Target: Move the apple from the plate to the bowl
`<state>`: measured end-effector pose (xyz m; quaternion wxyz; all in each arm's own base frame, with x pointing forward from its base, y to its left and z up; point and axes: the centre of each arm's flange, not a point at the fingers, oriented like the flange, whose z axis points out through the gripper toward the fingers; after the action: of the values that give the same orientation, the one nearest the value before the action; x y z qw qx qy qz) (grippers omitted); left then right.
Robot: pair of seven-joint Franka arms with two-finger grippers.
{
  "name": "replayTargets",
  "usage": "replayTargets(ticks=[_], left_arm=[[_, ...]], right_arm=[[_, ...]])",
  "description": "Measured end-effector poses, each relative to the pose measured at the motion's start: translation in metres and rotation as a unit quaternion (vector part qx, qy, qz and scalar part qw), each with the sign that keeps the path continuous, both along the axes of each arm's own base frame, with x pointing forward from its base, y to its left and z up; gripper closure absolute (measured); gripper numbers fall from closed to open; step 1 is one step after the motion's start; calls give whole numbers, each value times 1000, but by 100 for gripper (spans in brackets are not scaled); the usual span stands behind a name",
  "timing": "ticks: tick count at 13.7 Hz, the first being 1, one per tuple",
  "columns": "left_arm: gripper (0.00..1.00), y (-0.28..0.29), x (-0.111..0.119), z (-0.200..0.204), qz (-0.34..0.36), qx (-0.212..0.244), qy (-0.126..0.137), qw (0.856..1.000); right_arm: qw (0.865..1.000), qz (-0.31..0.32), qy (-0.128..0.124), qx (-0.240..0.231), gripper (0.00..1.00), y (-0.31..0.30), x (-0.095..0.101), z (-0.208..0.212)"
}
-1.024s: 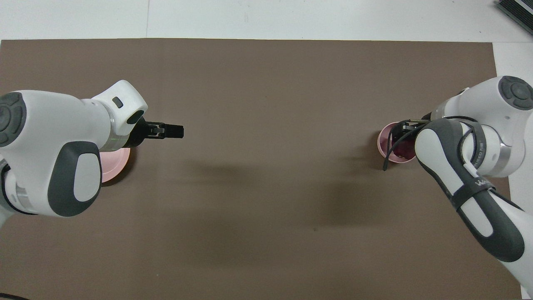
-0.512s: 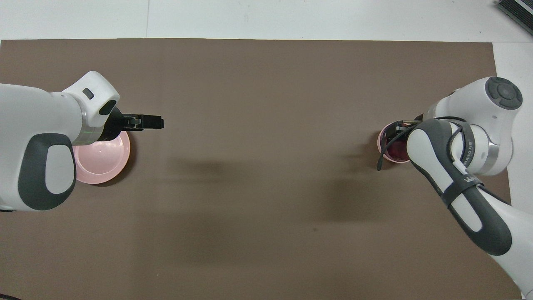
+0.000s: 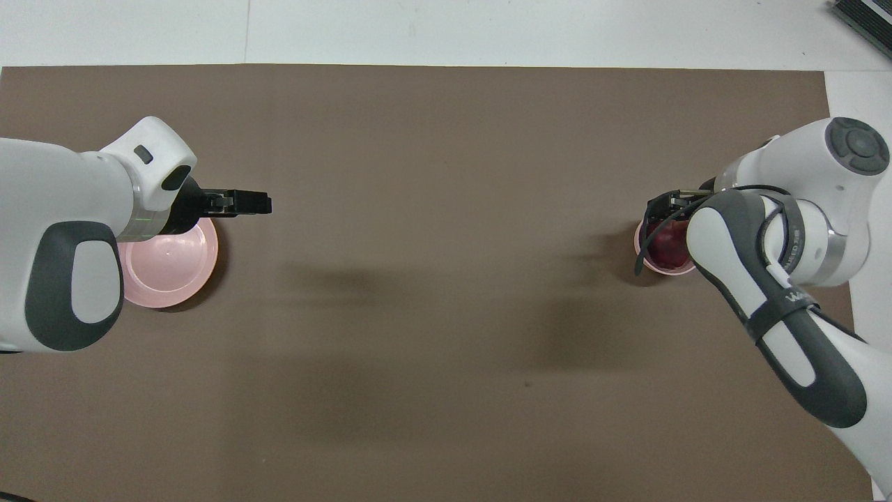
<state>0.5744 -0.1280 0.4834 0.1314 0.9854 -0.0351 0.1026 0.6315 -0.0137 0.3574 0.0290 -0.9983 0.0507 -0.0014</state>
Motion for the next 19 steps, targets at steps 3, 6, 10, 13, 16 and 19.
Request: replayTargets(ticks=[3,6,10,13,16,19], left_arm=[[0,2,0,0,1,0,3,1000],[0,7,2,5,1,7,-1,1000],[0,8,6,18,-14,39,-18,999],[0,16,9,24,-11,44,-18,999],[0,42,15,53,1,61,-13,998],[0,65,14,107,12,67,-7,998]], right_arm=[[1000,11,-18,-12,0,-2,1,53],[999,16,-23,-16,0,-6,-21,117],[1000,21,-19,-13,0,-4,-69,199],[1000,19,-11,-14,0,0,-102,250],[1000,16,-11,-14,0,-5,-126,313],[999,15,-19,-21,0,-8,-132,337]])
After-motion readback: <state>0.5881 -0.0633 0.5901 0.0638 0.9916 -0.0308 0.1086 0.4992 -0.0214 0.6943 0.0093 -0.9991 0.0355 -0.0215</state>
